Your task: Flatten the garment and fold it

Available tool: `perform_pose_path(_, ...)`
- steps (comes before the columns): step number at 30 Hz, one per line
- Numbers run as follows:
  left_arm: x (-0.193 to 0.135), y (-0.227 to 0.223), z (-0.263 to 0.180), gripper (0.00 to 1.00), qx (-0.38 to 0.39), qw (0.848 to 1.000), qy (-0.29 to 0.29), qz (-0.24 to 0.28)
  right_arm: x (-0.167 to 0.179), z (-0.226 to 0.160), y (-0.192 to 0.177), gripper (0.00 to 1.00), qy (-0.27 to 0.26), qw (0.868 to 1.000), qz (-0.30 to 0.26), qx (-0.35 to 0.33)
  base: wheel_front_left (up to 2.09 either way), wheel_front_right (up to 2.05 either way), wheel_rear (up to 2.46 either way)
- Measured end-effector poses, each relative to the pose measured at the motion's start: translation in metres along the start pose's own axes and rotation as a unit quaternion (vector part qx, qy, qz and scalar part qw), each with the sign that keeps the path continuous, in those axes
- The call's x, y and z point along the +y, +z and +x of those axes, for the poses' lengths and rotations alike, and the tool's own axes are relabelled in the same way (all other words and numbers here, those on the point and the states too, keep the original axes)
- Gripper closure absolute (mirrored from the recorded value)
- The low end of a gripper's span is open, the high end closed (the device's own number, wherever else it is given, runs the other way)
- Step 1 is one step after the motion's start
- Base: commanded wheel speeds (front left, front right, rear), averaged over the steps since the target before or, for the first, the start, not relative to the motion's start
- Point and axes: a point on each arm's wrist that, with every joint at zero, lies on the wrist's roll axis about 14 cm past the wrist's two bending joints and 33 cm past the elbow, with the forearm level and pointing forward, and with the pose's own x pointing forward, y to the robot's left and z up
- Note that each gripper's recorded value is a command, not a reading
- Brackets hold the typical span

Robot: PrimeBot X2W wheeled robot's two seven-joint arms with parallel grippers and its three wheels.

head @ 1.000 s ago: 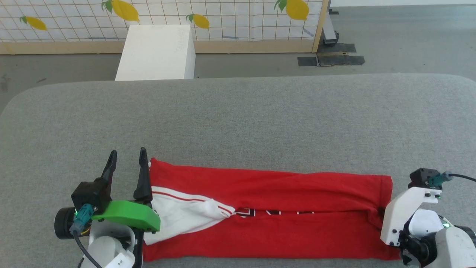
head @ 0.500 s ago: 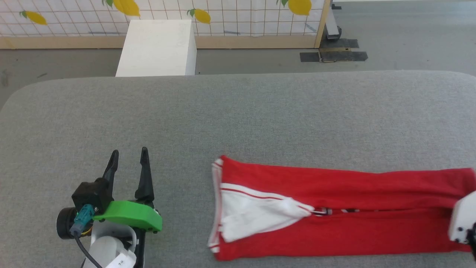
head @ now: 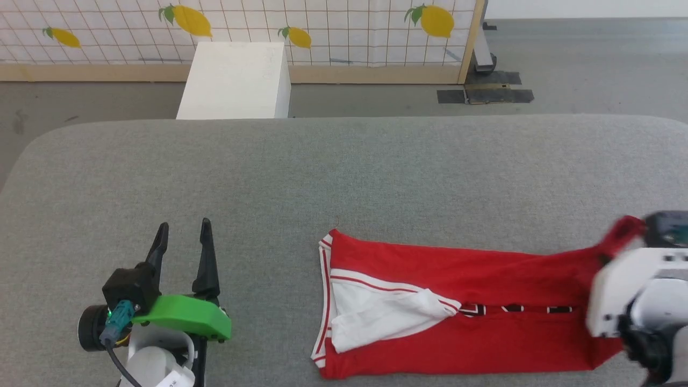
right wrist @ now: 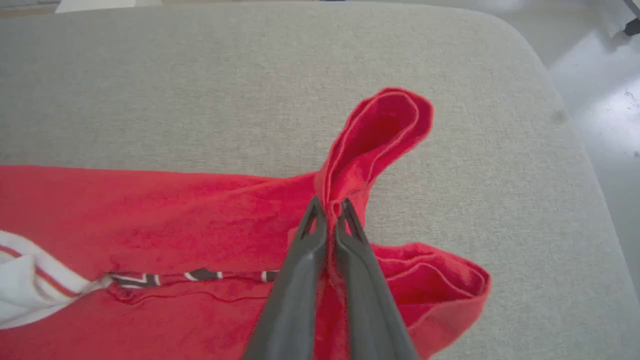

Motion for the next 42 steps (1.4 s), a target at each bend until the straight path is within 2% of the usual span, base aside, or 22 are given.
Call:
perform_pose_path(3, 0.001, 0.001, -0.001, 0.00, -0.001, 1.000, 0.000, 0.000, 0.048, -0.021, 0.016, 1.00, 0.076, 0.997, -0.022, -0.014, 0.00, 0.00, 0.00)
perform_pose_path(6, 0.001, 0.000, -0.002, 0.00, 0.001, 1.000, -0.001, 0.002, 0.092, -0.041, 0.030, 1.00, 0.140, 0.988, -0.056, -0.032, 0.00, 0.00, 0.00)
perform_pose_path(12, 0.003, -0.004, -0.004, 0.00, 0.008, 1.000, 0.000, 0.002, 0.166, -0.058, 0.035, 1.00, 0.243, 0.961, -0.123, -0.052, 0.00, 0.00, 0.00)
perform_pose_path(20, 0.009, -0.008, 0.000, 0.00, 0.013, 1.000, 0.008, 0.004, 0.228, -0.034, 0.013, 1.00, 0.317, 0.934, -0.162, -0.027, 0.00, 0.00, 0.00)
perform_pose_path(28, 0.020, -0.014, 0.004, 0.00, 0.020, 0.999, 0.023, 0.008, 0.274, -0.012, -0.035, 1.00, 0.385, 0.906, -0.173, 0.036, 0.00, 0.00, 0.00)
perform_pose_path(29, 0.021, -0.015, 0.004, 0.00, 0.022, 0.999, 0.025, 0.009, 0.276, -0.010, -0.042, 0.91, 0.388, 0.903, -0.176, 0.046, 0.00, 0.00, 0.00)
perform_pose_path(30, 0.022, -0.015, 0.004, 0.00, 0.023, 0.999, 0.026, 0.009, 0.278, -0.009, -0.048, 0.66, 0.392, 0.901, -0.177, 0.055, 0.00, 0.00, 0.00)
perform_pose_path(31, 0.023, -0.016, 0.003, 0.00, 0.024, 0.999, 0.028, 0.010, 0.280, -0.008, -0.054, 0.00, 0.395, 0.898, -0.180, 0.065, 0.00, 0.00, 0.00)
perform_pose_path(34, 0.024, -0.018, 0.003, 0.00, 0.026, 0.999, 0.029, 0.009, 0.283, -0.007, -0.062, 0.00, 0.404, 0.895, -0.172, 0.079, 0.00, 0.00, 0.00)
perform_pose_path(37, 0.021, -0.017, 0.004, 0.00, 0.025, 0.999, 0.026, 0.005, 0.285, -0.010, -0.055, 0.00, 0.412, 0.896, -0.151, 0.064, 0.00, 0.00, 0.00)
perform_pose_path(40, 0.018, -0.015, 0.005, 0.00, 0.022, 1.000, 0.021, 0.003, 0.288, -0.018, -0.028, 0.00, 0.427, 0.898, -0.107, 0.011, 0.00, 0.00, 0.00)
perform_pose_path(42, 0.015, -0.013, 0.006, 0.00, 0.019, 1.000, 0.017, 0.002, 0.288, -0.027, 0.006, 0.00, 0.437, 0.896, -0.058, -0.056, 0.00, 0.00, 0.00)
